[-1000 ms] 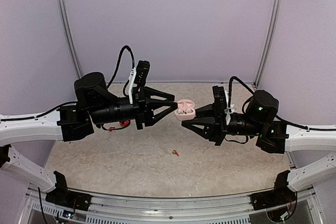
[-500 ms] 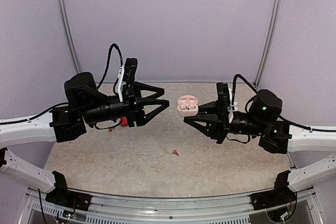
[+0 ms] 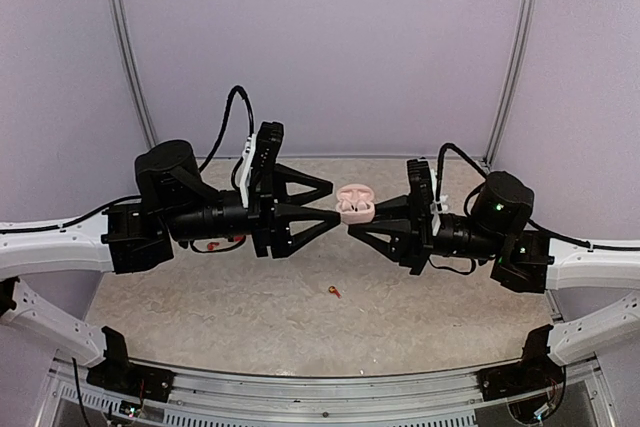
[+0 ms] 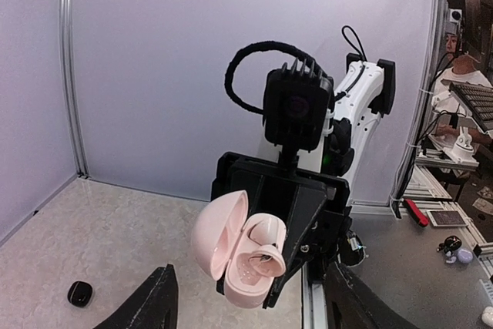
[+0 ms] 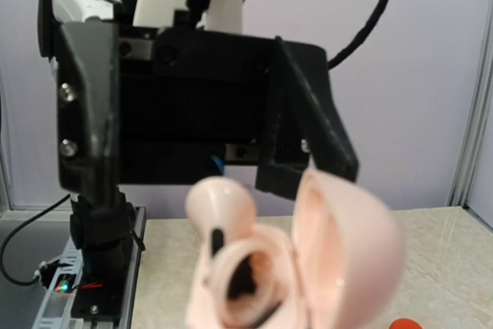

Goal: Insert the wireless bluetooth earbuds into the charging case
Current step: Adjust the left earbud in the left side groove of the charging case.

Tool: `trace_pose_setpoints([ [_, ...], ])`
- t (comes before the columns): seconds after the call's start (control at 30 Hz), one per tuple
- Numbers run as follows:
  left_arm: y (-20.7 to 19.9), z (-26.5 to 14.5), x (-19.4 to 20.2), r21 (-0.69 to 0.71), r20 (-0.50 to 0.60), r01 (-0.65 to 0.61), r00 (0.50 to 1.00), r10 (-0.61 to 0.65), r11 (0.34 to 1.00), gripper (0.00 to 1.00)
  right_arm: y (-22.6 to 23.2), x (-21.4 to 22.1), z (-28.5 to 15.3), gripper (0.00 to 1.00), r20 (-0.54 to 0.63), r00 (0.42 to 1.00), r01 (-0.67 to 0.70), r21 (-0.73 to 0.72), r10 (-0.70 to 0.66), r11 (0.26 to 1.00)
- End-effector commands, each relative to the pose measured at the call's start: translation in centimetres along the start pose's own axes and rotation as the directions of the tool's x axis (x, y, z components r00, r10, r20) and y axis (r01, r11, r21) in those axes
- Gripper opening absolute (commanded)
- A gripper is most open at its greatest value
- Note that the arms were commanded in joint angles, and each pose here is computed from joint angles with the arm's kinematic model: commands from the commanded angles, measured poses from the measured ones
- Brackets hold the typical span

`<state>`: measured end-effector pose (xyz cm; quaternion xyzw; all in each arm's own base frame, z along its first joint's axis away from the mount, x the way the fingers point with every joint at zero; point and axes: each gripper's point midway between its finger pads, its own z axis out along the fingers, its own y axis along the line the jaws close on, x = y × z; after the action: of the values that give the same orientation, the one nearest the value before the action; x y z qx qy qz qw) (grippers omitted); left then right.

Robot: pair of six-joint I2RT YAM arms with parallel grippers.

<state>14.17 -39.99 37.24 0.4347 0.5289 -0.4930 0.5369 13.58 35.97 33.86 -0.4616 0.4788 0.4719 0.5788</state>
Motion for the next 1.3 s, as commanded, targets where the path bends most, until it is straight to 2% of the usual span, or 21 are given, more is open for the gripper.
trace_pose_setpoints([
  [0.0, -0.2, 0.5, -1.5, 0.011, 0.033, -0.019, 0.999, 0.019, 1.000, 0.64, 0.3, -0.9, 0.3, 0.00, 0.018, 1.000, 0.002, -0.016, -0.001, 1.000],
  [0.5, 0.9, 0.8, -1.0, -0.028, 0.022, -0.002, 1.000, 0.002, 1.000, 0.42, 0.6, -1.1, 0.3, 0.00, 0.024, 1.000, 0.009, -0.031, -0.009, 0.999],
  [0.8, 0.7, 0.7, -1.0, -0.014, 0.021, -0.007, 1.000, 0.008, 1.000, 0.38, 0.9, -1.3, 0.2, 0.00, 0.033, 0.999, 0.011, -0.044, -0.009, 0.999],
  [0.87, 0.6, 0.6, -0.9, -0.006, 0.016, -0.009, 1.000, 0.009, 1.000, 0.40, 1.0, -1.3, 0.2, 0.00, 0.033, 0.999, 0.009, -0.045, -0.008, 0.999],
  [1.1, -0.2, 0.0, -0.5, 0.028, 0.019, -0.036, 0.999, 0.036, 0.999, 0.66, 0.9, -1.4, 0.0, 0.00, 0.040, 0.999, 0.007, -0.038, -0.005, 0.999],
  [1.27, -0.1, -0.4, -0.6, 0.022, 0.020, -0.049, 0.999, 0.049, 0.999, 0.70, 1.3, -1.1, 0.1, 0.00, 0.035, 0.999, -0.003, -0.061, 0.005, 0.998],
])
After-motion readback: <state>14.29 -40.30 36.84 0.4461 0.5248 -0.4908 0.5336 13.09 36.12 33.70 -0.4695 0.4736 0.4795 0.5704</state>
